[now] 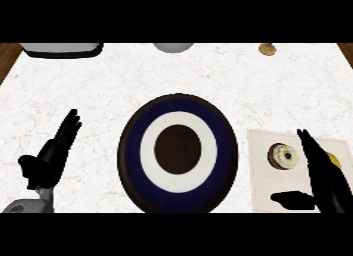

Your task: Pick the cupcake from the placemat and place it in the plate

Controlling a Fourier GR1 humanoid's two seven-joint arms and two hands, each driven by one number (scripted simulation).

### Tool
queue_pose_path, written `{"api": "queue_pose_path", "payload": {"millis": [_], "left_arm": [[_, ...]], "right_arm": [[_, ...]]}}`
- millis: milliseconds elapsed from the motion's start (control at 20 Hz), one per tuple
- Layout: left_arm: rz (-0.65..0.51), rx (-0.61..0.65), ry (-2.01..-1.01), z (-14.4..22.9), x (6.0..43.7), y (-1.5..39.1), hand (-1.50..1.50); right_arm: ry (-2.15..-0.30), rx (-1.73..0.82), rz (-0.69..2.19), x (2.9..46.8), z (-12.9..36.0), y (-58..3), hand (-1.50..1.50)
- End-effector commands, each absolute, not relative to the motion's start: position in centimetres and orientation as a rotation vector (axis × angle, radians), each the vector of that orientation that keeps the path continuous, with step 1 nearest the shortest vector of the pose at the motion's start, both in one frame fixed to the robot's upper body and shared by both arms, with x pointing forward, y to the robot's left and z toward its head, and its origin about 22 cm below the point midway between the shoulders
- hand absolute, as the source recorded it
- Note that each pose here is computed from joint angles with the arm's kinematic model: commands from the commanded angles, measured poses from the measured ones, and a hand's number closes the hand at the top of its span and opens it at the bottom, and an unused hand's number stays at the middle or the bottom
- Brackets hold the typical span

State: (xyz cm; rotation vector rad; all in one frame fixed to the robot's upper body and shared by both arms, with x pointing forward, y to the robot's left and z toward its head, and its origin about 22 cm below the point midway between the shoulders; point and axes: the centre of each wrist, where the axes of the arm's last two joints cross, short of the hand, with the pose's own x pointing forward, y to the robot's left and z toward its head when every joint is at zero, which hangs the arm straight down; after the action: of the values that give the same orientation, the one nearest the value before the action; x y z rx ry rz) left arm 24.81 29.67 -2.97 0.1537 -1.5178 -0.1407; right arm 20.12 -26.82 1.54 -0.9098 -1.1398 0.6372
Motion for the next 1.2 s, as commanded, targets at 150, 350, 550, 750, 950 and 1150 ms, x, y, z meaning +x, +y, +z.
{"api": "queue_pose_path", "payload": {"millis": [150,350,550,750,950,1150], "left_arm": [[-0.132,0.174,-1.525,-2.5,24.7,30.6,0.0],[-0.134,0.146,-1.517,-1.9,24.5,30.3,0.0],[-0.129,0.158,-1.521,-2.9,24.4,29.8,0.0],[-0.151,0.168,-1.523,-0.8,24.3,30.9,0.0],[-0.099,0.179,-1.507,-2.3,24.0,30.6,0.0],[-0.119,0.177,-1.515,-3.1,24.0,30.2,0.0]], "right_arm": [[-1.134,-0.88,0.651,20.6,-1.8,-27.4,-1.5],[-1.17,-0.828,0.744,23.1,-1.3,-26.7,1.5],[-1.21,-0.82,0.744,23.0,-1.4,-26.0,1.5],[-1.189,-0.827,0.711,17.7,-4.4,-27.7,1.5],[-1.081,-0.764,0.639,10.3,-6.8,-30.5,1.5],[-1.176,-0.93,0.619,8.4,-5.9,-29.2,1.5]]}}
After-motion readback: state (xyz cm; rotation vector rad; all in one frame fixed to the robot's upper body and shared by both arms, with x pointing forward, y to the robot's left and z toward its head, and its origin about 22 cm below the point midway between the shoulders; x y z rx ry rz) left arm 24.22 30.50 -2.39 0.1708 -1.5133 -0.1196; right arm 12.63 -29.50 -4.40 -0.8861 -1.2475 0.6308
